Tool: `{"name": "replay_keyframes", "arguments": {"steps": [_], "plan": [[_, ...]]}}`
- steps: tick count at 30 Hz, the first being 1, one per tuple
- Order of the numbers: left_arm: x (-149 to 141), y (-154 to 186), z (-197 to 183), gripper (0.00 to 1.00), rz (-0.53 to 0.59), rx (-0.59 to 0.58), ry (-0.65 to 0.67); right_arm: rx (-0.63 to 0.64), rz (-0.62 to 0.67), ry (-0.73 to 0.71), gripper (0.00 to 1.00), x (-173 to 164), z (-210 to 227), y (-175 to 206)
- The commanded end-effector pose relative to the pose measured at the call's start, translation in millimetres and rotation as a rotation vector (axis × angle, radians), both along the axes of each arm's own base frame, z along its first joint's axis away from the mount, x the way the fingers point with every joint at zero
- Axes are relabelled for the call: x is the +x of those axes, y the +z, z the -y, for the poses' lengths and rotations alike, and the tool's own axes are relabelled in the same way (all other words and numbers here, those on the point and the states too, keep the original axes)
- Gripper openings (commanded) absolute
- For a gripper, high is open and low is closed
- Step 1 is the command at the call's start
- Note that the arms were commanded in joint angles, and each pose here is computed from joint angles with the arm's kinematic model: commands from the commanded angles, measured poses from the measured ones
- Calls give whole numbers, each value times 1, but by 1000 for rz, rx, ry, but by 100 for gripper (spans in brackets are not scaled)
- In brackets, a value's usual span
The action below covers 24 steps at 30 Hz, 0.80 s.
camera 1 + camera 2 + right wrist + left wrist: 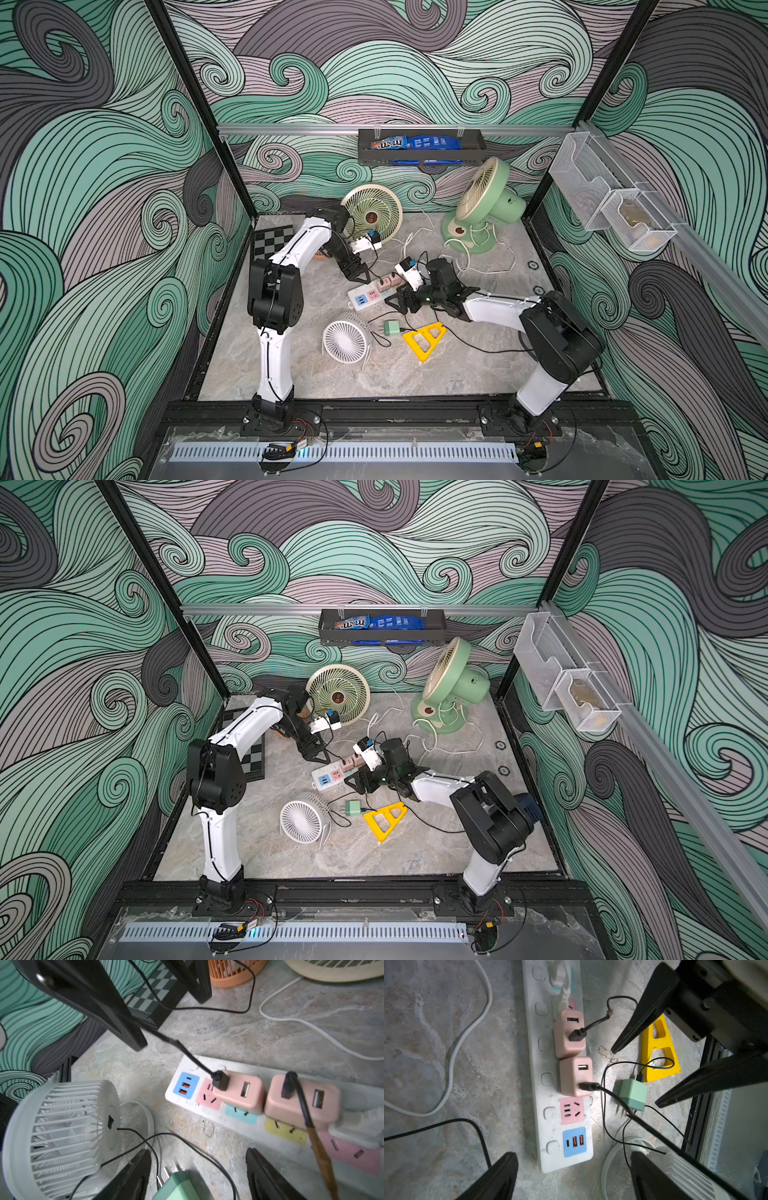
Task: Unplug the desk fan from the power strip
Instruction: Move the plug to the center of the board.
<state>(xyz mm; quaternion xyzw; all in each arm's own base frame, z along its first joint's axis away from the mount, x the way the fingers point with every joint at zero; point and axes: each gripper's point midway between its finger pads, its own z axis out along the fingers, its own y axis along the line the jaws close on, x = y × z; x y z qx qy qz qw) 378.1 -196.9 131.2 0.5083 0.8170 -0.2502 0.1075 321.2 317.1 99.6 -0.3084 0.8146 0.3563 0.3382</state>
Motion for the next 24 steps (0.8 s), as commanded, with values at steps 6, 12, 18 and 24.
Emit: {"name": "replay_keyframes", "arguments": {"steps": [6,12,18,24], "plan": [[16,19,-14,99,125,74,53,-170,-197,-46,77,-37,4,-24],[32,-4,-33,99,210,261,68,-175,-282,-47,77,-47,-9,-38],[43,-21,-49,99,259,382,80,-158,-344,-11,73,-55,-16,-48],[56,-30,-62,99,305,462,110,-132,-391,35,60,-71,-18,-49]]}}
